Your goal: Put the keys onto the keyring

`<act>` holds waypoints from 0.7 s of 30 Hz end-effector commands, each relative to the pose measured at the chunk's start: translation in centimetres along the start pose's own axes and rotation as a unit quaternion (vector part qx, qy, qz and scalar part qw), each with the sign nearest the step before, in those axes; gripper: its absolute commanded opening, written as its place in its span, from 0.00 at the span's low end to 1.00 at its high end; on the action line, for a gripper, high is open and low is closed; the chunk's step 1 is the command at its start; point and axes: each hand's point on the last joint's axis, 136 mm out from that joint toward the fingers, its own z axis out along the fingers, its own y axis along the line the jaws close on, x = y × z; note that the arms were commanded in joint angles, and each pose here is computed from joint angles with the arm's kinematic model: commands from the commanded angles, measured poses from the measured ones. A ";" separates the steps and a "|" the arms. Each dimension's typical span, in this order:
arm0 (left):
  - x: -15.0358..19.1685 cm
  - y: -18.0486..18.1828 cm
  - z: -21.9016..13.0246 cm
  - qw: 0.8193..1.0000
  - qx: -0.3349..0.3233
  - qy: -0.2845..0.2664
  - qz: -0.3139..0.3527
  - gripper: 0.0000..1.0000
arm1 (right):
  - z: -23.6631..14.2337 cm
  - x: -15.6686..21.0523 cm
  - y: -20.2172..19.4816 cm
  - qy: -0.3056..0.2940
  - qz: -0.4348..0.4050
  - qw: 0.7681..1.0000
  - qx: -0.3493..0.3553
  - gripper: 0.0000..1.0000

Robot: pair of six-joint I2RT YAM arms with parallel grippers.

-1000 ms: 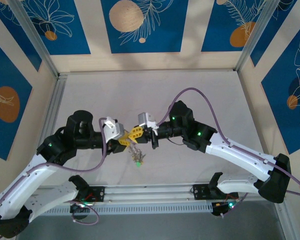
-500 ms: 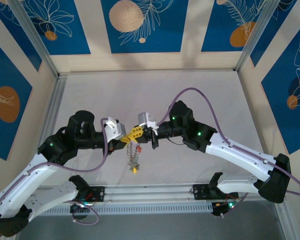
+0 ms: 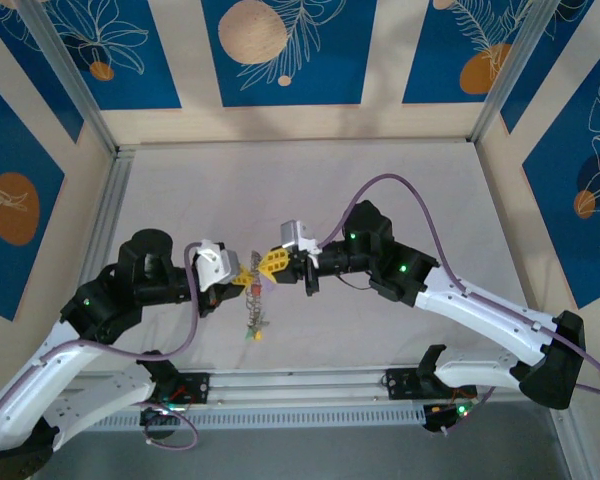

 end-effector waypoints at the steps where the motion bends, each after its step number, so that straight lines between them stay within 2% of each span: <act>1: -1.3 0.0 -0.9 0.999 -0.013 -0.025 0.024 0.00 | -1.0 -1.2 -1.0 -0.013 0.008 0.999 0.031 0.00; 13: -2.5 0.0 -1.7 0.998 -0.020 -0.050 0.035 0.00 | -0.9 0.9 -3.9 0.030 0.079 0.994 0.071 0.00; 21: -2.7 0.1 -1.8 0.997 -0.027 -0.058 0.038 0.00 | -0.4 2.3 -4.1 0.056 0.113 0.990 0.059 0.00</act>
